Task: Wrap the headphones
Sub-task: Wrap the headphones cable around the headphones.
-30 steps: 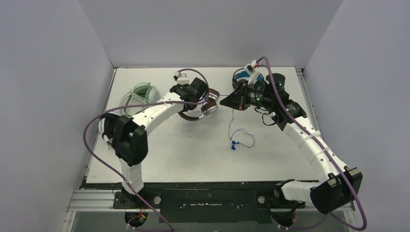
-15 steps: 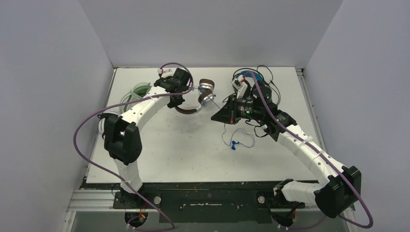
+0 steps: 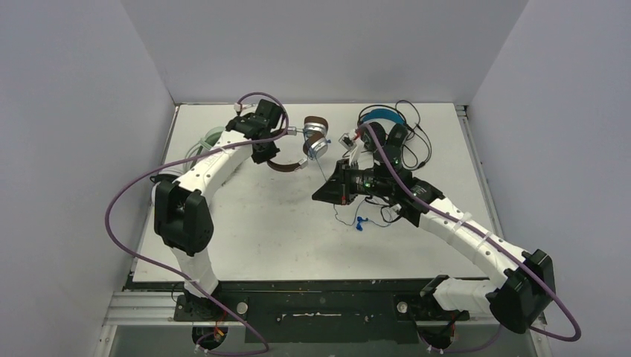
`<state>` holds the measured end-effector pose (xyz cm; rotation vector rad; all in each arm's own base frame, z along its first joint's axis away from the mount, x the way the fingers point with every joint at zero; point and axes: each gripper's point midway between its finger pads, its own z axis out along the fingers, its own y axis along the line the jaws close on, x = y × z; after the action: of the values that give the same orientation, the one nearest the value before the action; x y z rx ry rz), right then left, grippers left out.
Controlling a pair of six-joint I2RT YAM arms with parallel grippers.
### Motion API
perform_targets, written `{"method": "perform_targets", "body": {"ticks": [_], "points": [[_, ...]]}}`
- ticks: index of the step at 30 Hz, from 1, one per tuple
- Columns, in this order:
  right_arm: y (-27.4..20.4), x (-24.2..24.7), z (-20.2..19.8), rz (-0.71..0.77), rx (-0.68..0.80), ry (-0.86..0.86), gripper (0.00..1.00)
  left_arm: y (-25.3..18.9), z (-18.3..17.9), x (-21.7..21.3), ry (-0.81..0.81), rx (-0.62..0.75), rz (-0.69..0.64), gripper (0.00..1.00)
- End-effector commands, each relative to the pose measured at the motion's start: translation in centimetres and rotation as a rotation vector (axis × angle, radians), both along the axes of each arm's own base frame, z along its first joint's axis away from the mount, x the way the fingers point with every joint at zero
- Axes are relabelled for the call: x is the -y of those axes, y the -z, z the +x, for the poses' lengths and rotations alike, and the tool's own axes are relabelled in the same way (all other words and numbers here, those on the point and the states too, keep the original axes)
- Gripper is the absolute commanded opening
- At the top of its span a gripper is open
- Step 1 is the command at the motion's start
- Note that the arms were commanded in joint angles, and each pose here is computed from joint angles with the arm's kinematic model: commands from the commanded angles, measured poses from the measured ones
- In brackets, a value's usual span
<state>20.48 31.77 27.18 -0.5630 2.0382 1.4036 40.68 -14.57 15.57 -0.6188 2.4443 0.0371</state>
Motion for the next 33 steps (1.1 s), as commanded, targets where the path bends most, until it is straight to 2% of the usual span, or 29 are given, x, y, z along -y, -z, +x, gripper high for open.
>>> {"method": "perform_targets", "body": {"ticks": [1,12,23,27,33], "points": [[-0.4,-0.9,-1.1,0.051,0.029,-0.046,0.00,-5.8,3.2,0.0,-0.072,0.202,-0.128,0.00],[5.5,-1.0,-0.5,0.005,-0.020,-0.012,0.00,-8.6,2.3,0.6,-0.012,0.250,-0.274,0.00],[10.7,-0.4,0.8,-0.082,-0.048,0.020,0.00,-12.8,-0.5,0.9,0.104,0.300,-0.333,0.00],[11.7,-0.3,1.4,-0.073,-0.061,0.016,0.00,-14.5,-1.9,2.5,0.224,0.328,-0.404,0.00],[11.4,0.5,2.8,-0.035,-0.041,0.025,0.02,-17.1,-5.9,6.8,0.541,0.363,-0.590,0.00]]}}
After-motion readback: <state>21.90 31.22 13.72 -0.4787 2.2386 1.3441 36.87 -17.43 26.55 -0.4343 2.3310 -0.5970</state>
